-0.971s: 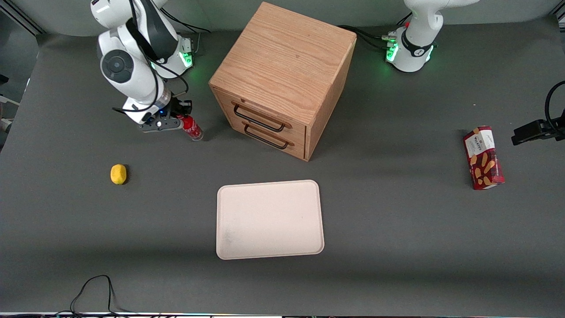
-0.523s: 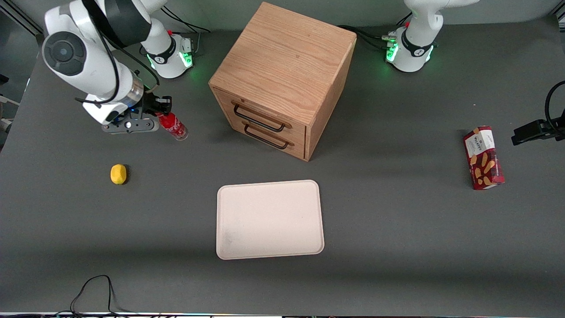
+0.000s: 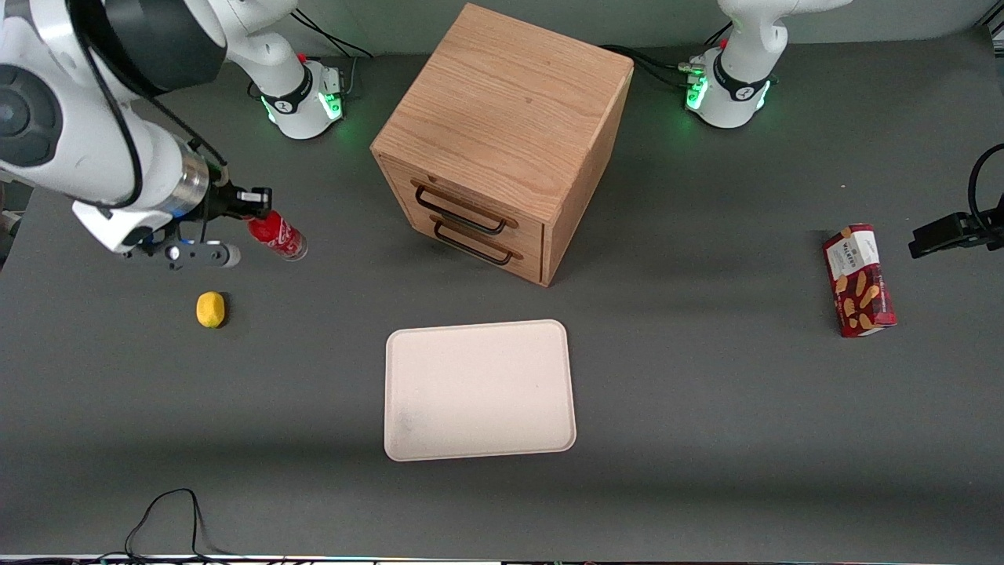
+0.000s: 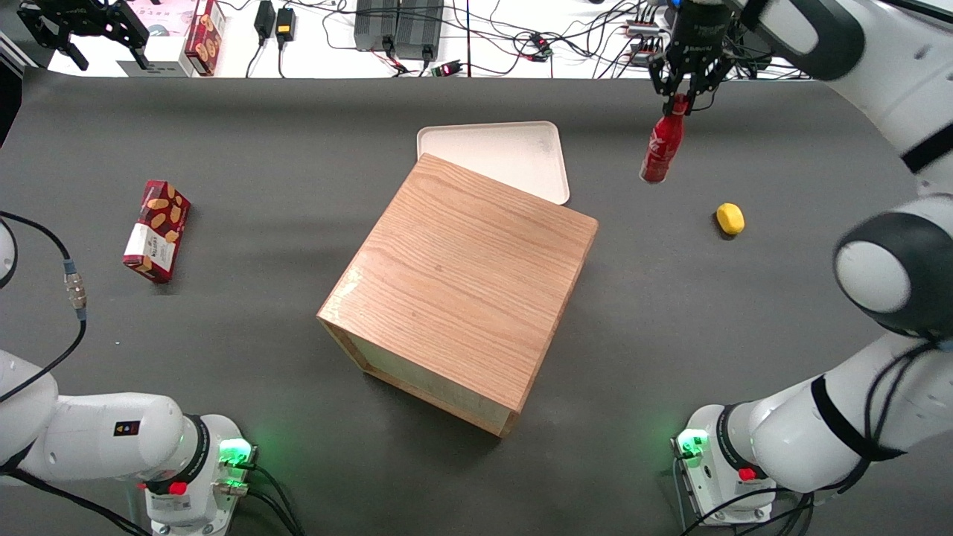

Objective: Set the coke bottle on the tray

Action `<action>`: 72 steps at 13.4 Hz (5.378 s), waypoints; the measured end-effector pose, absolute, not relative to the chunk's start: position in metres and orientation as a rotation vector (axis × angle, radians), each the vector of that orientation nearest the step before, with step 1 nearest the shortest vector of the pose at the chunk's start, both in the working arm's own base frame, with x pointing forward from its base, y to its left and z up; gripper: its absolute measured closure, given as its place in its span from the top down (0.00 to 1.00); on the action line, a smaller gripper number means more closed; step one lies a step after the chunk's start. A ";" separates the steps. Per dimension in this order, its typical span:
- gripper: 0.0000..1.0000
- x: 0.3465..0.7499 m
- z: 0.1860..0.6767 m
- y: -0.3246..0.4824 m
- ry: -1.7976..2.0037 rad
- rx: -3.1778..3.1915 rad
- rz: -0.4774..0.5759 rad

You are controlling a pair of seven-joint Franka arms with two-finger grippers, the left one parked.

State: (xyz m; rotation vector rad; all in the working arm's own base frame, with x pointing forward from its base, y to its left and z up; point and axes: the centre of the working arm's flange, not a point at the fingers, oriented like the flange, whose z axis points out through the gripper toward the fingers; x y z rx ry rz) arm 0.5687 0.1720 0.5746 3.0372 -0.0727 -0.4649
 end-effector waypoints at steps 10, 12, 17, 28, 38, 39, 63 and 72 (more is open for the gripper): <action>0.31 0.662 0.447 0.260 -0.117 3.064 -0.396; 0.31 0.670 0.427 0.275 -0.162 3.089 -0.343; 0.31 0.701 0.385 0.288 -0.197 3.147 -0.180; 0.31 0.727 0.344 0.281 -0.247 3.178 -0.054; 0.31 0.735 0.336 0.282 -0.277 3.197 0.029; 0.31 0.736 0.336 0.282 -0.294 3.197 0.035; 1.00 0.739 0.331 0.284 -0.356 3.199 0.065; 1.00 0.722 0.374 0.270 -0.354 3.153 -0.094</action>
